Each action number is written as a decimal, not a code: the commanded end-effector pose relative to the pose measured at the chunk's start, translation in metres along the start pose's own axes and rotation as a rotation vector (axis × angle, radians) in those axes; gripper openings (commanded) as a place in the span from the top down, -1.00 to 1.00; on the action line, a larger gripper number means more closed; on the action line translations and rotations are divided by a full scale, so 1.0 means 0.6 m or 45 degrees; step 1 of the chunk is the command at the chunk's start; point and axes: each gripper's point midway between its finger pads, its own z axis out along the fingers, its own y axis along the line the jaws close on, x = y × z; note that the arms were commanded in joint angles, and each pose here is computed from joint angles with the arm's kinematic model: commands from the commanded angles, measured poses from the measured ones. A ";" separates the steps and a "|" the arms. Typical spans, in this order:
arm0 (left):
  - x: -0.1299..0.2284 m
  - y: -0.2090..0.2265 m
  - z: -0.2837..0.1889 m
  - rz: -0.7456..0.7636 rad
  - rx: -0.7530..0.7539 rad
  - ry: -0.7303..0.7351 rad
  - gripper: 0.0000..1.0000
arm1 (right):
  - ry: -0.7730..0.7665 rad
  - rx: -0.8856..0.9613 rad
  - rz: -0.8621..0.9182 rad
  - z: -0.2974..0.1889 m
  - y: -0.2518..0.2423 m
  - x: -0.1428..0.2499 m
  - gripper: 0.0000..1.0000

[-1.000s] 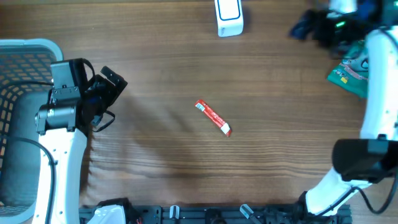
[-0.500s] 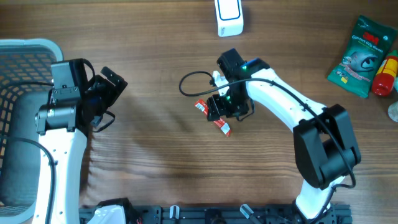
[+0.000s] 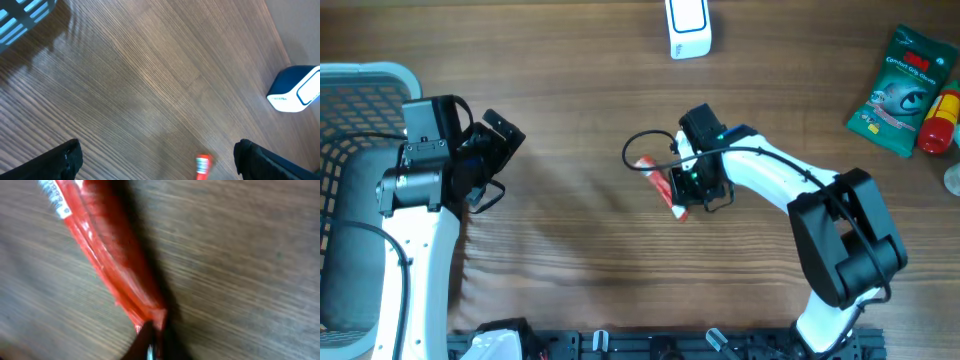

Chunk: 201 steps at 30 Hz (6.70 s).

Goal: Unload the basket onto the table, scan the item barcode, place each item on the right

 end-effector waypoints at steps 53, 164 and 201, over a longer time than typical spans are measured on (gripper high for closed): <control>0.029 -0.007 -0.001 -0.014 0.055 0.124 -1.00 | -0.939 -0.591 -0.910 -0.411 0.240 -0.021 0.91; 0.029 -0.007 -0.001 -0.013 0.055 0.124 -1.00 | -0.884 -0.714 0.537 -0.284 0.045 -0.296 0.90; 0.029 -0.007 -0.001 -0.013 0.055 0.124 -1.00 | -1.226 -0.259 0.819 -0.450 -0.258 -0.533 0.91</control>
